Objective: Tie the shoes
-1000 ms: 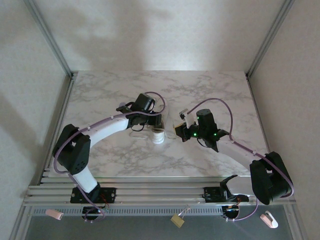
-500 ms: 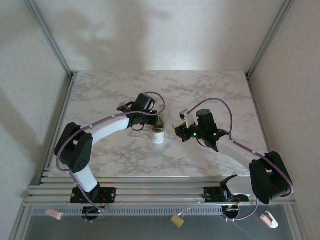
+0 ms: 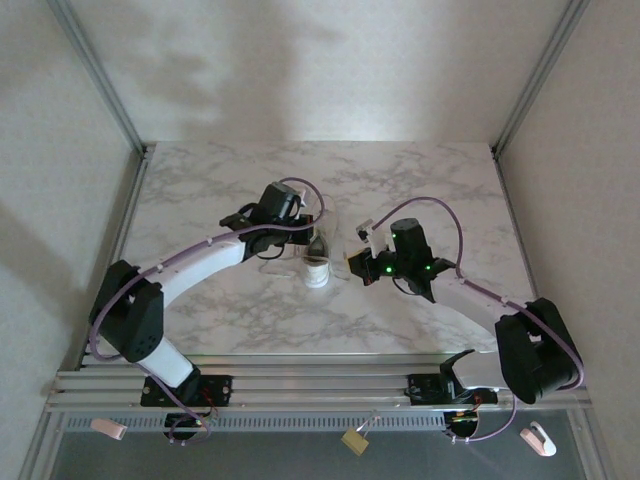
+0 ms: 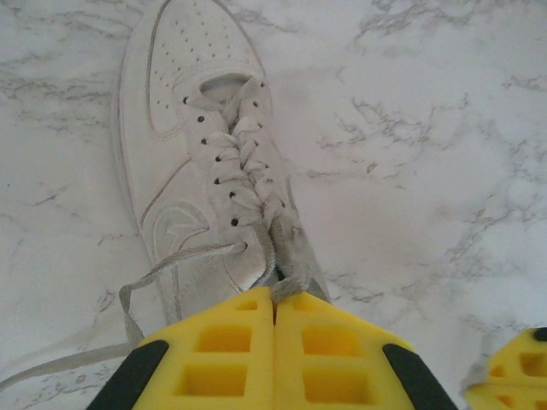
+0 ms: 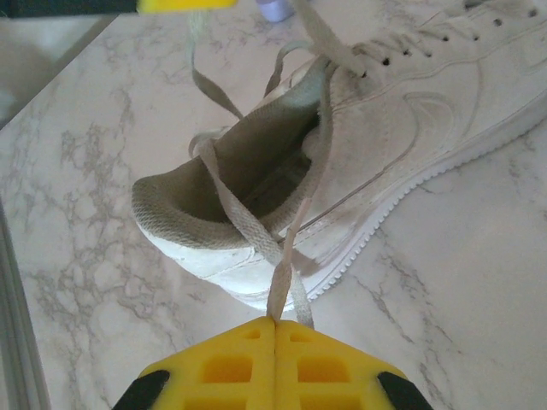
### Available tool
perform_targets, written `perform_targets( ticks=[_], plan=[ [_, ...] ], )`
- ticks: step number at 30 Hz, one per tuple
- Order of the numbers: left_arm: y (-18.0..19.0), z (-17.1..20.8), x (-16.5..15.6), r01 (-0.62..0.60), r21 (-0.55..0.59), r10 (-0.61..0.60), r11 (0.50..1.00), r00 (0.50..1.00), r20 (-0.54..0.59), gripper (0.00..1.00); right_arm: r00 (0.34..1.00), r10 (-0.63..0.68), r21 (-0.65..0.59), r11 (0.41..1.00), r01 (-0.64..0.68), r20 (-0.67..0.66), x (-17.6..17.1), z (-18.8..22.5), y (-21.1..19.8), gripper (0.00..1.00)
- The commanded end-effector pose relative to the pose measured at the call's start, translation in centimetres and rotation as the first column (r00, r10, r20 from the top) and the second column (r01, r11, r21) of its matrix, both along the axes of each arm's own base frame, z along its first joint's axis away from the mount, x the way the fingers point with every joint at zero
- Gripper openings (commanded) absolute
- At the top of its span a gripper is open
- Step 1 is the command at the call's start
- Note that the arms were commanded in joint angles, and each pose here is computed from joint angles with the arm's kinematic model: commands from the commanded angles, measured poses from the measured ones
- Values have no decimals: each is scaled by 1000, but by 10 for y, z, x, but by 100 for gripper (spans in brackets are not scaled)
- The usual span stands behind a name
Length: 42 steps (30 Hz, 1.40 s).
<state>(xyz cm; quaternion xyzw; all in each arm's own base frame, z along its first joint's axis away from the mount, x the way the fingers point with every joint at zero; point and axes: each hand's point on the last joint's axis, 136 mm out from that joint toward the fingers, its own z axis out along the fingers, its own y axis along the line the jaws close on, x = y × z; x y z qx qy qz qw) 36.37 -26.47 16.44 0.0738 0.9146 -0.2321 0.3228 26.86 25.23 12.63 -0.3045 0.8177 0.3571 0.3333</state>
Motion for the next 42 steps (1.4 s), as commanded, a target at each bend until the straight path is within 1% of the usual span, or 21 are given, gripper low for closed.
perform_targets(
  ticks=[1, 4, 8, 12, 17, 32, 38, 42],
  plan=[
    [-1, 7, -4, 33, -22, -33, 999, 999, 20, 1, 996, 87, 21, 996, -87, 7, -3, 11, 13, 0],
    [-4, 7, -5, 45, -33, -44, 998, 999, 15, 1, 991, 137, 11, 990, -137, 7, -4, 11, 21, 0],
    [-6, 8, -6, 54, -49, -53, 997, 998, 15, 1, 986, 168, 11, 986, -168, 1, 1, 9, 29, 0],
    [-7, 11, -8, 59, -65, -58, 996, 998, 17, 2, 978, 207, 47, 977, -206, -23, 7, 6, 41, 0],
    [-9, 11, -10, 62, -85, -61, 994, 998, 15, 2, 974, 225, 85, 972, -221, -39, 16, 3, 53, 0],
    [-14, 13, -13, 87, -102, -86, 991, 996, 9, 2, 978, 208, 120, 972, -202, -33, 46, -1, 73, 0],
    [-15, 11, -15, 94, -104, -94, 990, 996, 3, 2, 986, 169, 158, 973, -168, 3, 60, 5, 78, 0],
    [-16, 10, -16, 99, -107, -100, 989, 995, -3, 2, 988, 146, 207, 967, -151, 40, 66, 13, 82, 0]
  ],
)
